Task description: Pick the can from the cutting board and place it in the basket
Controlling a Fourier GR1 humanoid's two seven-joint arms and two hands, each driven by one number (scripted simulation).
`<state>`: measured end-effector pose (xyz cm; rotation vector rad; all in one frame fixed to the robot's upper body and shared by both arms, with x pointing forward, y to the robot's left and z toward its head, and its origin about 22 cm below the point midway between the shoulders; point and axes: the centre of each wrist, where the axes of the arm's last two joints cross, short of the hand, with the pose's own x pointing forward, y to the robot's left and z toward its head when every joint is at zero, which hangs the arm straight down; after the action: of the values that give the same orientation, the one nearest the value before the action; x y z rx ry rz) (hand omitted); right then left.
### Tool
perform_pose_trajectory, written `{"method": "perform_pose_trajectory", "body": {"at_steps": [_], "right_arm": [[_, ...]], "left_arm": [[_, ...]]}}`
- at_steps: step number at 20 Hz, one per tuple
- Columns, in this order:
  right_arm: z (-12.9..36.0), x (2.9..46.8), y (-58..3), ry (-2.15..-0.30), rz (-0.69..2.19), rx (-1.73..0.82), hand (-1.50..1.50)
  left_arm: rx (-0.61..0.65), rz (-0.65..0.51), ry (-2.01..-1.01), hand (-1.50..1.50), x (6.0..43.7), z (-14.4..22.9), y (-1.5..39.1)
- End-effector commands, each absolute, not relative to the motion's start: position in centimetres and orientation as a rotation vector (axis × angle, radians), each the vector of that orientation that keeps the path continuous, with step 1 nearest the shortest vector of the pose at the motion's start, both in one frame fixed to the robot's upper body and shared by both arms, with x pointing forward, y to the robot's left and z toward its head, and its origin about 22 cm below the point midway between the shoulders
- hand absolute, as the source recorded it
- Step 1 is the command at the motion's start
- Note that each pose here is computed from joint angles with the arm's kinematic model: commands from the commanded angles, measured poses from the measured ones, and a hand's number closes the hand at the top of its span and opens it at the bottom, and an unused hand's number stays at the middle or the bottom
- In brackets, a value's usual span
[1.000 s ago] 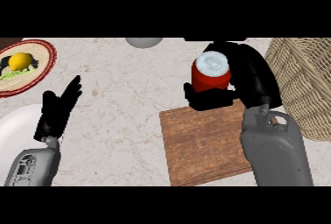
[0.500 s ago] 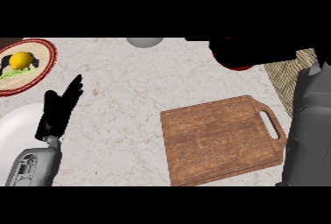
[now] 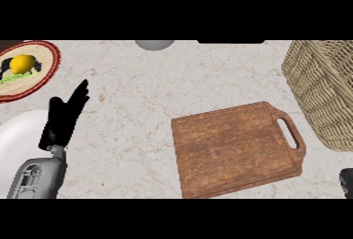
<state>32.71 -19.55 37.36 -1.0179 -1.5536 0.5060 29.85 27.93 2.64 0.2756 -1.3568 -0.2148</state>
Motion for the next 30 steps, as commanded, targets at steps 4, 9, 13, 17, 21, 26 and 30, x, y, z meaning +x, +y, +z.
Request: {"method": "perform_pose_trajectory", "body": {"at_steps": [4,9,13,17,21,26,30], "right_arm": [[38.8,34.7,-26.5,-1.224,0.638,-1.29,1.5],[37.8,36.1,-31.6,-1.157,0.637,-1.328,1.5],[36.0,36.3,-33.7,-1.166,0.611,-1.332,1.5],[33.6,37.0,-37.9,-1.19,0.689,-1.291,1.5],[32.9,36.8,-40.6,-1.233,0.687,-1.231,1.5],[27.4,37.9,-42.9,-1.177,0.717,-1.231,1.5],[25.7,38.3,-42.2,-1.174,0.715,-1.173,1.5]], "left_arm": [[0.256,-0.215,-1.349,0.0,29.2,1.9,26.9],[0.265,-0.227,-1.366,0.0,29.1,2.4,27.4],[0.275,-0.218,-1.354,0.0,30.0,1.3,27.1],[0.257,-0.217,-1.365,0.0,29.7,2.9,27.2],[0.264,-0.211,-1.357,0.0,29.6,0.8,28.2],[0.27,-0.226,-1.362,0.0,28.7,1.4,28.2],[0.263,-0.217,-1.35,0.0,29.4,3.1,27.9]]}}
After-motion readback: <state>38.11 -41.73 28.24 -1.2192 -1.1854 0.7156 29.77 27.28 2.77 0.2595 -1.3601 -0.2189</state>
